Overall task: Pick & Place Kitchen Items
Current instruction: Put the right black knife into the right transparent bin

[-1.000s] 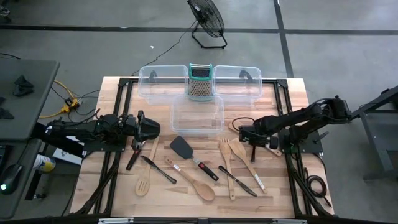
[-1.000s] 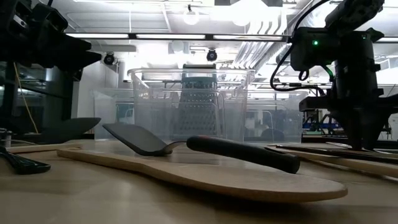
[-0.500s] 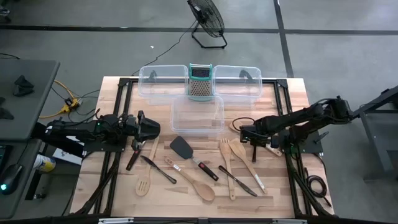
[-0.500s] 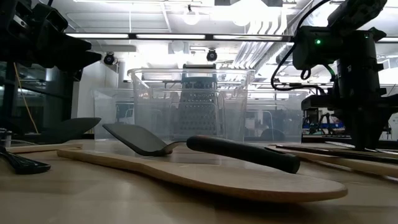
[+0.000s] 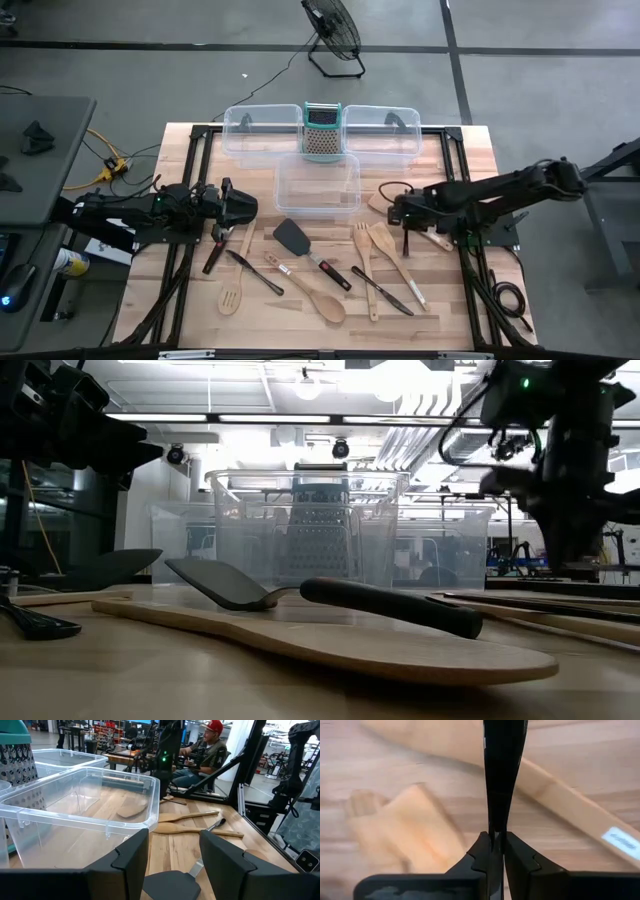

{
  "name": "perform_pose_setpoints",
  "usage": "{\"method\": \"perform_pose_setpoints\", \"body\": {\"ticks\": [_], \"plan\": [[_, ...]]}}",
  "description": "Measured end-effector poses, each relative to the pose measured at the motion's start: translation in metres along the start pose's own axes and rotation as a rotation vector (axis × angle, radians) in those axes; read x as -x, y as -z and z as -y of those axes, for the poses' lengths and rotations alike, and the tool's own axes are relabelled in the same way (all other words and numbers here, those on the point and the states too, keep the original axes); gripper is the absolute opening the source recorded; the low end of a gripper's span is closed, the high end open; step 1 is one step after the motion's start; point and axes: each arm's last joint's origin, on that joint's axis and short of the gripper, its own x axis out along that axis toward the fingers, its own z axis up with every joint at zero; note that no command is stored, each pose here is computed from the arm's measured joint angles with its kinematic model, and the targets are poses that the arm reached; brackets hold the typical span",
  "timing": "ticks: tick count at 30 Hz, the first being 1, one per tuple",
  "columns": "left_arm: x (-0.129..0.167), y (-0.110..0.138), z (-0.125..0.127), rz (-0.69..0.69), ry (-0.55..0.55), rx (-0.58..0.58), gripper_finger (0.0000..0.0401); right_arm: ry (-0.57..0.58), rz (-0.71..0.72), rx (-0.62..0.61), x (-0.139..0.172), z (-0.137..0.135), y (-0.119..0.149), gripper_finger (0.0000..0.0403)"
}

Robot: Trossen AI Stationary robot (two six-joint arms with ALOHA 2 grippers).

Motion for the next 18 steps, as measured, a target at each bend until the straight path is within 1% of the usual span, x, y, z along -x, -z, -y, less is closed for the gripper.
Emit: {"method": "perform_pose_setpoints", "body": {"ticks": [5,10,15,18], "plan": [[0.0,0.0,0.0,0.0,0.0,0.0,0.0175,-0.16,0.022,0.073,0.019,-0.008,-0.002,0.0025],[0.0,0.0,0.0,0.0,0.0,0.0,0.0175,-0.3,0.046,0.202,0.048,-0.021,-0.001,0.0025],[0.0,0.0,0.0,0.0,0.001,0.0,0.0175,-0.453,0.16,0.334,0.088,-0.032,-0.008,0.0025],[0.0,0.0,0.0,0.0,0.0,0.0,0.0175,-0.514,0.248,0.415,0.111,-0.038,-0.014,0.0025]]}}
